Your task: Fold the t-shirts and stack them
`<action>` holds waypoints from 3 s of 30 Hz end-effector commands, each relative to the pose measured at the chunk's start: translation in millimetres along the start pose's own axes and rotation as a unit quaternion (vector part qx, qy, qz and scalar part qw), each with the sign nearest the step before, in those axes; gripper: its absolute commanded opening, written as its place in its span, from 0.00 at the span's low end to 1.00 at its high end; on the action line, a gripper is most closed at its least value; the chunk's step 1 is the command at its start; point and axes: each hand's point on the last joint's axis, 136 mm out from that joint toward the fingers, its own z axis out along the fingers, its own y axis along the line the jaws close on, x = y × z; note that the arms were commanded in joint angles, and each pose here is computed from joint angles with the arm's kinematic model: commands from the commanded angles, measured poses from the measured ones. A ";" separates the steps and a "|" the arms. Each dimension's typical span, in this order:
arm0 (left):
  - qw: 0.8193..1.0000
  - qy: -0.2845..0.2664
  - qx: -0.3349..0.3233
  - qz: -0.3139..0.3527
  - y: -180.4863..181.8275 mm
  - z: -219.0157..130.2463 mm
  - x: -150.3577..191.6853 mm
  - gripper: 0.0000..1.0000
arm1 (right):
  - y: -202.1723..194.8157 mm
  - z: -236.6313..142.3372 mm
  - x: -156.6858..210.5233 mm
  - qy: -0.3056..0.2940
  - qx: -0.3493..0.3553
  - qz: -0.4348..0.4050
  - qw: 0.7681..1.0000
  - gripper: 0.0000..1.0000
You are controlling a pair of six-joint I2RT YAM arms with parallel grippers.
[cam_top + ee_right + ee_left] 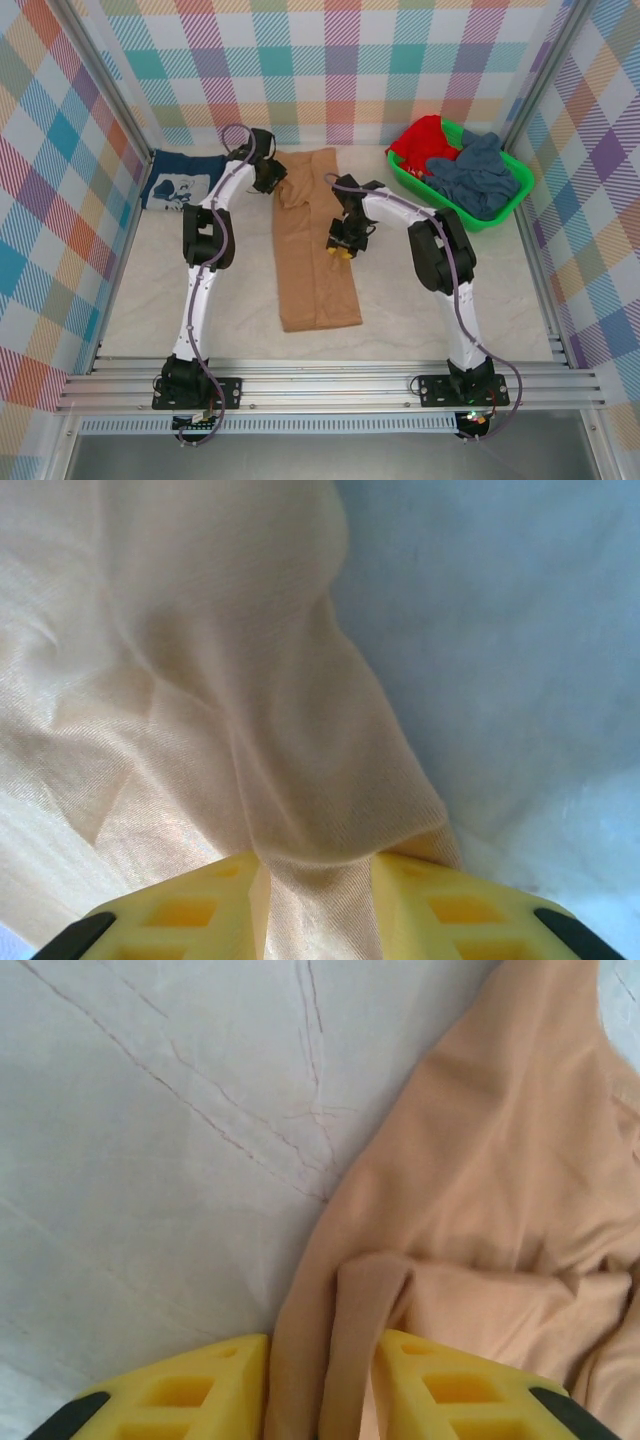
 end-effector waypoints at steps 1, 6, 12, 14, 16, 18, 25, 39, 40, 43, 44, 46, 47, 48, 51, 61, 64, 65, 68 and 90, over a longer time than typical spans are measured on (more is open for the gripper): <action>1.000 0.001 0.009 -0.006 5.4 8.0 -12.0 0.40 | -23.5 16.3 -3.2 0.014 0.043 0.029 0.999 0.33; 0.999 -0.033 0.009 0.017 -13.4 -35.1 -28.3 0.49 | -13.1 -7.2 -5.1 -0.016 0.025 0.021 0.999 0.42; 0.998 -0.059 -0.024 -0.001 7.1 -119.4 0.0 0.57 | -8.4 -65.7 -4.7 -0.070 0.000 -0.003 0.998 0.57; 0.999 -0.035 -0.009 -0.021 19.5 -146.2 32.4 0.61 | -13.4 -75.7 10.2 -0.062 -0.008 -0.011 0.998 0.59; 1.000 0.013 -0.025 -0.009 41.2 -165.2 79.1 0.61 | -21.6 -77.6 33.8 -0.039 -0.027 -0.015 0.999 0.59; 0.997 0.068 -0.028 0.011 63.2 -185.4 134.6 0.61 | -34.2 -74.0 63.7 -0.005 -0.047 -0.016 0.999 0.59; 0.971 0.220 -0.090 0.028 185.4 -225.5 294.3 0.61 | -76.8 -60.0 151.1 0.079 -0.100 -0.042 0.991 0.55; 0.978 0.199 -0.059 -0.008 190.6 -213.3 329.5 0.58 | -97.5 -13.1 169.9 0.140 -0.102 0.028 0.984 0.45; 0.979 0.193 -0.059 -0.006 188.4 -216.7 327.8 0.57 | -99.3 -12.1 169.1 0.138 -0.096 0.031 0.985 0.43; 0.981 0.181 -0.065 -0.001 189.4 -224.7 323.9 0.57 | -101.0 -8.2 164.3 0.129 -0.090 0.033 0.987 0.39; 0.981 0.182 -0.063 -0.001 189.6 -224.9 324.1 0.57 | -100.8 -6.2 162.7 0.129 -0.088 0.034 0.987 0.37; 0.980 0.191 -0.063 -0.004 191.8 -220.9 328.5 0.57 | -99.4 -2.7 162.5 0.137 -0.089 0.039 0.986 0.33; 0.979 0.196 -0.061 -0.008 191.8 -217.3 331.4 0.57 | -99.2 -1.8 163.6 0.141 -0.088 0.043 0.985 0.31; 0.978 0.200 -0.060 -0.007 191.1 -214.7 334.4 0.57 | -99.3 -1.6 165.0 0.143 -0.087 0.045 0.985 0.30; 0.978 0.202 -0.055 -0.002 187.0 -208.6 339.5 0.54 | -103.4 -2.0 171.1 0.147 -0.074 0.047 0.985 0.30; 0.978 0.195 -0.077 0.007 199.7 -195.0 352.4 0.28 | -91.4 2.9 166.1 0.142 -0.092 0.057 0.984 0.19; 0.978 0.186 -0.092 0.025 201.7 -206.1 345.8 0.34 | -90.3 1.8 165.3 0.137 -0.090 0.057 0.985 0.09; 0.978 0.181 -0.097 0.032 203.6 -210.4 343.0 0.38 | -90.8 1.5 165.2 0.135 -0.089 0.057 0.985 0.05; 0.978 0.177 -0.101 0.034 209.3 -219.6 340.1 0.41 | -91.2 1.1 165.6 0.134 -0.088 0.055 0.986 0.00; 0.979 0.187 -0.079 0.007 198.0 -190.9 354.9 0.12 | -98.7 -3.7 172.2 0.130 -0.075 0.049 0.987 0.00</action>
